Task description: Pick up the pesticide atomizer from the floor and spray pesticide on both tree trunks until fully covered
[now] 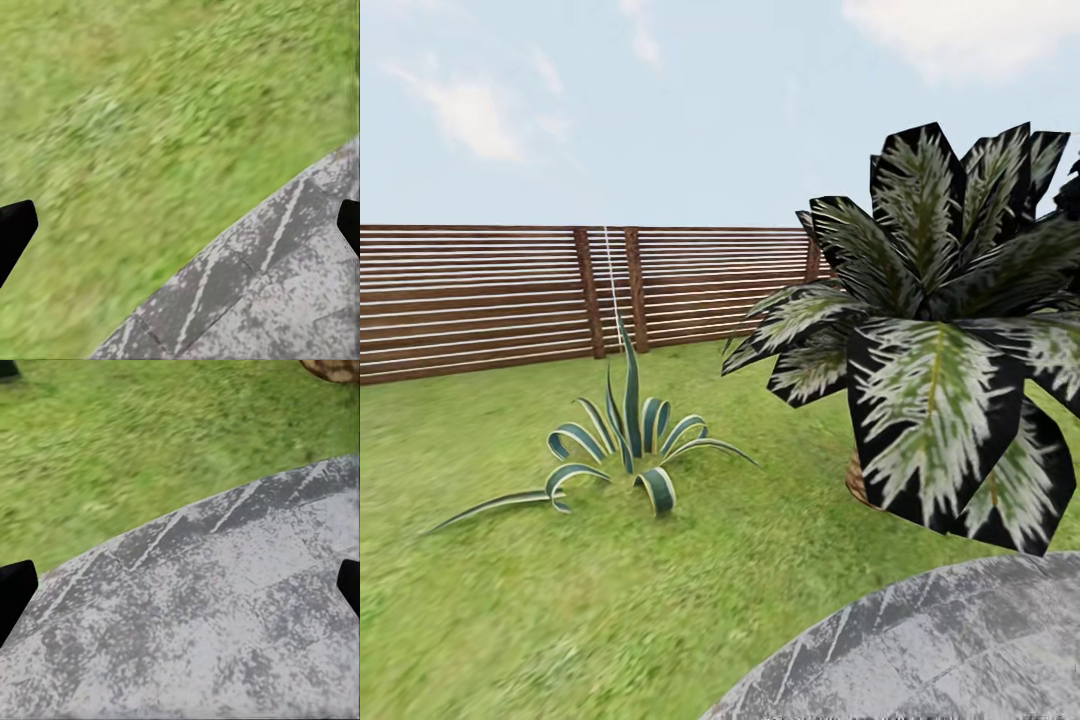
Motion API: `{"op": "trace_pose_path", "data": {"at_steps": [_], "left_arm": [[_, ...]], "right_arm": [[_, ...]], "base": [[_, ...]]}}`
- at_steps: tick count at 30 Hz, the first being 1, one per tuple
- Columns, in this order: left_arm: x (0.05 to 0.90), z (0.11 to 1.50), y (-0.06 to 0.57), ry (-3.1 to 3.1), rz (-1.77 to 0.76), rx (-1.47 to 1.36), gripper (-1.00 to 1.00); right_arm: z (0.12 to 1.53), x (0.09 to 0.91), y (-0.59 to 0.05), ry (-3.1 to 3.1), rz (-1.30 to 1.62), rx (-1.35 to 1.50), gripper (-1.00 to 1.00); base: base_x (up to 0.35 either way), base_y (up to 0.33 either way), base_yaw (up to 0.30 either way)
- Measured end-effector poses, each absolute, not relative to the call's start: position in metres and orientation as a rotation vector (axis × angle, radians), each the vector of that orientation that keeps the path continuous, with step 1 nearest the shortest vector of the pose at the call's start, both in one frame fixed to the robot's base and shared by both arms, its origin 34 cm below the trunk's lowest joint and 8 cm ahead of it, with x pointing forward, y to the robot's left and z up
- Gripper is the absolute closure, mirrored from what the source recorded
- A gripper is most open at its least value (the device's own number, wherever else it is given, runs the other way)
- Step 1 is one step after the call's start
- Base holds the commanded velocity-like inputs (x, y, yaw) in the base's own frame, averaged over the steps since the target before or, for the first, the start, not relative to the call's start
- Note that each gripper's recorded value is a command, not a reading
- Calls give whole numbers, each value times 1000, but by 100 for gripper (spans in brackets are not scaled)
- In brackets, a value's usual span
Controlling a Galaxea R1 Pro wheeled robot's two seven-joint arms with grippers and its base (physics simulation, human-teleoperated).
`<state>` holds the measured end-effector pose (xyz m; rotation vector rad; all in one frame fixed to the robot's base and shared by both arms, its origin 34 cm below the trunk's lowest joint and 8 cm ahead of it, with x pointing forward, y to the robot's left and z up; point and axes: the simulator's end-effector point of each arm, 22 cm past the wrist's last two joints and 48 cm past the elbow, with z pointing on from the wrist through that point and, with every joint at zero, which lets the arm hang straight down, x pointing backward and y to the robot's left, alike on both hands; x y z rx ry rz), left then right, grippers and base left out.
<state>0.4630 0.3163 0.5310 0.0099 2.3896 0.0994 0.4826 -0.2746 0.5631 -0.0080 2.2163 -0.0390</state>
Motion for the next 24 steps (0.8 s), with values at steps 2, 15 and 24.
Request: {"op": "trace_pose_path", "data": {"at_steps": [2,15,24], "left_arm": [[463,529,316,2390,99,11,-100],[461,506,316,2392,100,10,-100],[460,490,316,2393,99,11,-100]], "right_arm": [[561,482,-276,2217,-41,-9,-100],[538,481,-277,2218,-44,-7,-100],[521,479,-278,2220,-45,-7,-100]], "base": [[0,0,-297],[0,0,-300],[0,0,-300]]}}
